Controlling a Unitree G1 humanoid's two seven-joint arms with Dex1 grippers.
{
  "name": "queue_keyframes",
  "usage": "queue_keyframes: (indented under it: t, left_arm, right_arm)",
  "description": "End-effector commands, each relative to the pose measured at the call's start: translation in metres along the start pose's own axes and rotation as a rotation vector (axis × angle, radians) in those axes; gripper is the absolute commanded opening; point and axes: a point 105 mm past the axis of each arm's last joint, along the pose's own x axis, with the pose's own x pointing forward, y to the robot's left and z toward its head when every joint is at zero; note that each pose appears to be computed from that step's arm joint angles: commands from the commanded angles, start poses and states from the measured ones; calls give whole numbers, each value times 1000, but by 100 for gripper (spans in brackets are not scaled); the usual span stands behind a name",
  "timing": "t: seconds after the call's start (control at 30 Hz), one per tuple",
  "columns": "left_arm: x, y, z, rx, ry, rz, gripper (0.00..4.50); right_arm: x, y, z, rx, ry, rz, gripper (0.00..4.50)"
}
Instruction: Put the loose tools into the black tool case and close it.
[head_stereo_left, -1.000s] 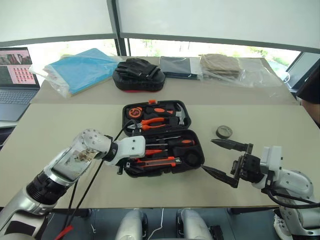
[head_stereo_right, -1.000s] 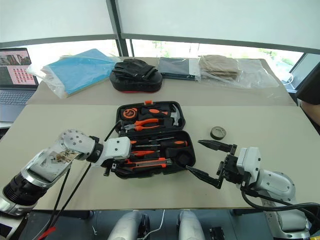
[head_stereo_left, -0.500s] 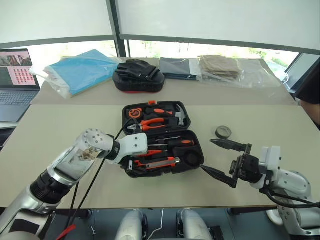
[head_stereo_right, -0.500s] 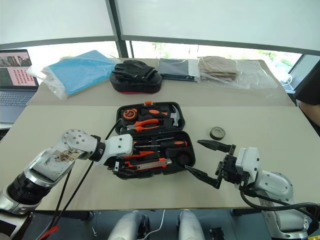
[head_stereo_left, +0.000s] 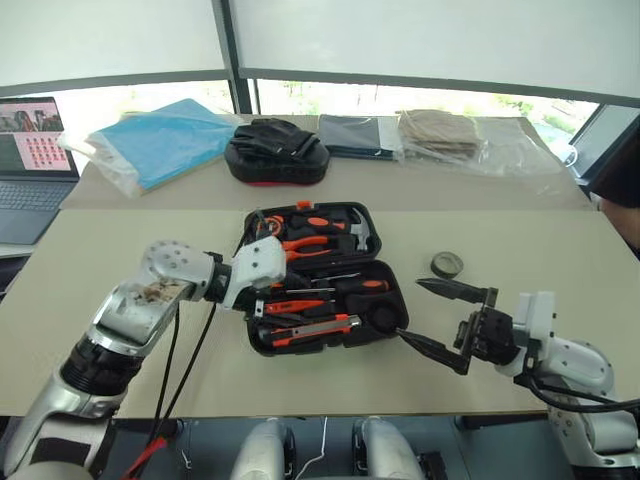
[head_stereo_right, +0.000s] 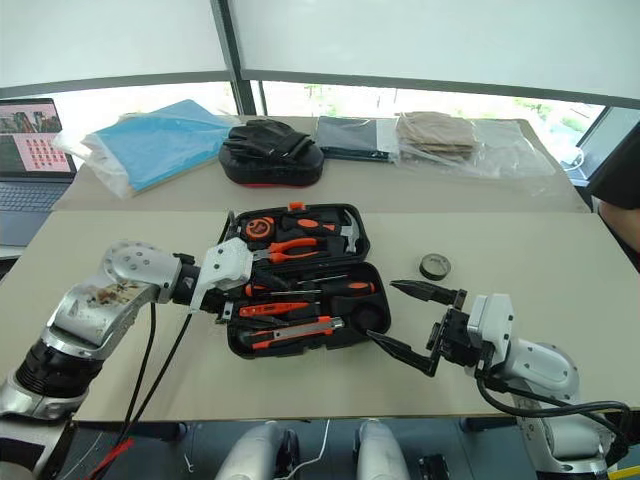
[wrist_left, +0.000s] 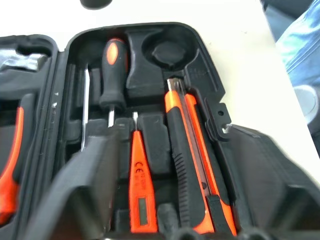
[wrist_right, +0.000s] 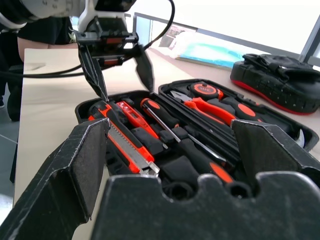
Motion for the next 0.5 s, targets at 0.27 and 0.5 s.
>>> queue_keyframes:
  t: [0.27, 0.5]
  left_arm:
    - [10, -5, -35, -8, -41, 52, 1]
    - [26, -11, -57, -143, 10, 75, 1]
  right_arm:
    - [-2, 2, 5, -32, -13, -18, 450]
    - [-2, 3, 6, -28, -15, -16, 450]
